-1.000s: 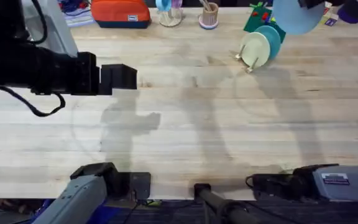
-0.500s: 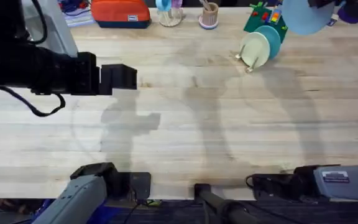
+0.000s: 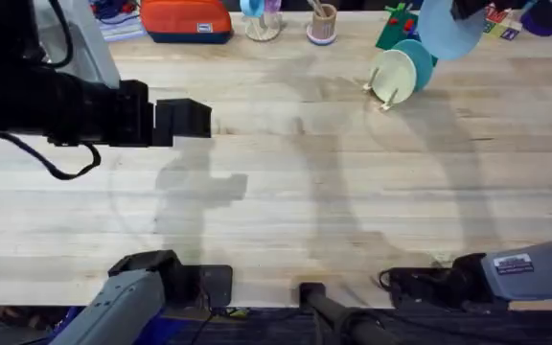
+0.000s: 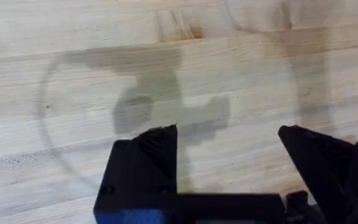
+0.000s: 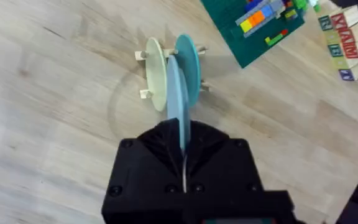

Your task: Pick up the plates from the table one by one and place each into a slot on the dish rack.

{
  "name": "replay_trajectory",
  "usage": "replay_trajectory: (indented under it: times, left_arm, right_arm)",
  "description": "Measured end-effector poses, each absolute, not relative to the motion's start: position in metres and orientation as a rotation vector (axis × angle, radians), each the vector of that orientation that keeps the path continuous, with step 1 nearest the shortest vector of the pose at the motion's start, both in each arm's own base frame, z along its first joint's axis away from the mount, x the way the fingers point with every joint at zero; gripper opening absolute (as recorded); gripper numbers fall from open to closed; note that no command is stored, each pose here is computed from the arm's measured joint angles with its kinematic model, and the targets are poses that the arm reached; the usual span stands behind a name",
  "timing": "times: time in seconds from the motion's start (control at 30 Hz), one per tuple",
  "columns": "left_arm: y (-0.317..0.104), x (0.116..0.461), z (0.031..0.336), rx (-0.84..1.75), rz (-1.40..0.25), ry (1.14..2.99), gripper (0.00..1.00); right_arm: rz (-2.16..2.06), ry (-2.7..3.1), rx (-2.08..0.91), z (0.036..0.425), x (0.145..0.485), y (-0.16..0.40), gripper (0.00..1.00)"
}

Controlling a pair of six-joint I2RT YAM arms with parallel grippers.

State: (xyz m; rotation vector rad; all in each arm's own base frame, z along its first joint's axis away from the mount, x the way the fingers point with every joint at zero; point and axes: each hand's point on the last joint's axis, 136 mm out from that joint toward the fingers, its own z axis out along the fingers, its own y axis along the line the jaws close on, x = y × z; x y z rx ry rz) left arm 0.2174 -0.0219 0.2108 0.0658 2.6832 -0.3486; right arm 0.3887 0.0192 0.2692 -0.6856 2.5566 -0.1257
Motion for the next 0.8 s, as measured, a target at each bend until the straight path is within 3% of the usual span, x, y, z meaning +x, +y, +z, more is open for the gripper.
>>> replay_trajectory:
  times: [0.8]
  left_arm:
    - [-0.022,0.217,0.211,0.066,-0.349,2.683,0.993]
  right_arm:
    - [-0.088,2.597,-0.601,0.232,0.428,0.022,0.029]
